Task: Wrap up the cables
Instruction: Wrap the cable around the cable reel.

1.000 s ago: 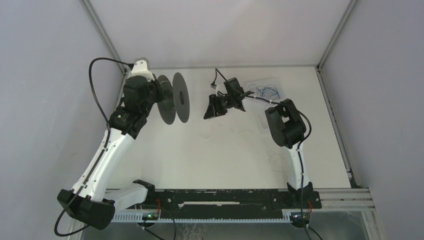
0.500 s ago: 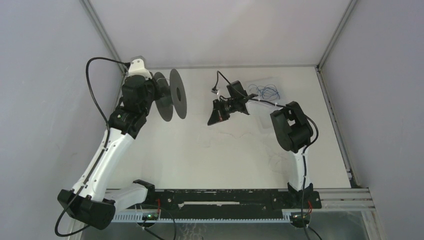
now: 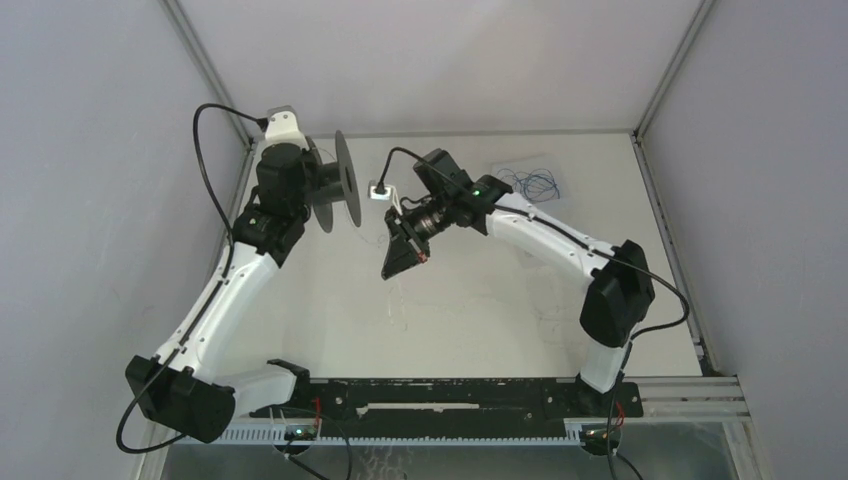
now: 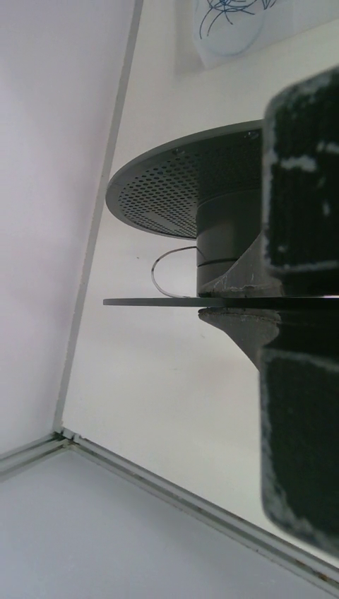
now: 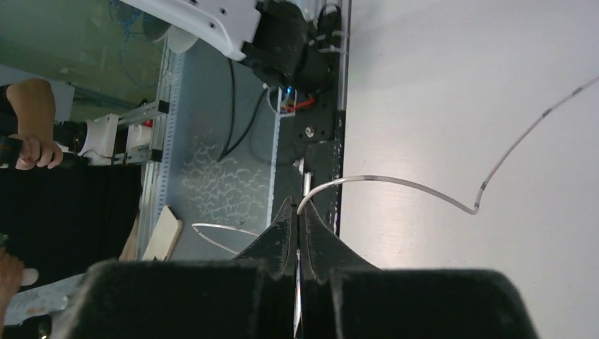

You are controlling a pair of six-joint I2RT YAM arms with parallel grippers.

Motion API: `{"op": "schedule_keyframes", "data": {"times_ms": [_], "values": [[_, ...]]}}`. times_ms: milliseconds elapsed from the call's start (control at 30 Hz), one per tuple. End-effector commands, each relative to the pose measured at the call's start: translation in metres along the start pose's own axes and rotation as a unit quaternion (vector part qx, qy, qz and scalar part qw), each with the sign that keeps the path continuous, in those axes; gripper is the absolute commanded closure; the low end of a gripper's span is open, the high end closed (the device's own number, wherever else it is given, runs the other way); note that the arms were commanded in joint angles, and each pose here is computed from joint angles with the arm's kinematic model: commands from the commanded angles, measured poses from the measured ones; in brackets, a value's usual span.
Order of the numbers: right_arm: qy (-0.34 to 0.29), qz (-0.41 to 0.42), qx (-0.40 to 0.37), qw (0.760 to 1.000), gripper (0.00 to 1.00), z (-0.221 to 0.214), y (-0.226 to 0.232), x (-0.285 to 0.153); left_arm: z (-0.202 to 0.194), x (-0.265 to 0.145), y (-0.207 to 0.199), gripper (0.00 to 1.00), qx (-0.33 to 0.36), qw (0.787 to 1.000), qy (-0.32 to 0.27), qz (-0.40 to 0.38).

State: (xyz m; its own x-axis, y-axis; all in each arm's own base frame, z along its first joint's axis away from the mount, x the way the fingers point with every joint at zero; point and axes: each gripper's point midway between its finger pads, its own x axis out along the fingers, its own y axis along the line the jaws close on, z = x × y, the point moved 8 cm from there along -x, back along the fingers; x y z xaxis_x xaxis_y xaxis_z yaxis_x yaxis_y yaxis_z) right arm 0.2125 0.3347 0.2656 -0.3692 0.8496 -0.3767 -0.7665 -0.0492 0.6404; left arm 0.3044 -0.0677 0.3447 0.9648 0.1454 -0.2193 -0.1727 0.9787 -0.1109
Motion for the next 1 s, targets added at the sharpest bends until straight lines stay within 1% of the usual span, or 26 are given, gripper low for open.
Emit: {"op": "schedule_keyframes", "data": {"times_ms": [0,167,300,433,667,967], "values": [[-0.043,-0.009,-0.072,0.996,1.0,0.031,0.049,-0.047,0.02,-0.006,-0.006,1.0,0.01,0.997,-0.081,-0.016],[-0.102,-0.054,-0.125,0.986,1.0,0.06,0.074,-0.082,0.001,-0.008,-0.014,1.0,0.066,0.994,-0.076,-0.05],[-0.129,-0.087,-0.133,0.979,1.0,0.078,0.073,-0.098,-0.007,-0.015,-0.023,1.0,0.101,0.988,-0.075,-0.086],[-0.152,-0.122,-0.123,0.973,1.0,0.093,0.058,-0.11,-0.016,-0.02,-0.034,1.0,0.126,0.98,-0.07,-0.139],[-0.191,-0.168,-0.104,0.961,1.0,0.111,0.018,-0.137,-0.029,-0.03,-0.044,1.0,0.138,0.964,-0.052,-0.222],[-0.196,-0.178,-0.095,0.96,1.0,0.114,-0.015,-0.143,-0.036,-0.041,-0.056,1.0,0.149,0.938,-0.036,-0.31]]}}
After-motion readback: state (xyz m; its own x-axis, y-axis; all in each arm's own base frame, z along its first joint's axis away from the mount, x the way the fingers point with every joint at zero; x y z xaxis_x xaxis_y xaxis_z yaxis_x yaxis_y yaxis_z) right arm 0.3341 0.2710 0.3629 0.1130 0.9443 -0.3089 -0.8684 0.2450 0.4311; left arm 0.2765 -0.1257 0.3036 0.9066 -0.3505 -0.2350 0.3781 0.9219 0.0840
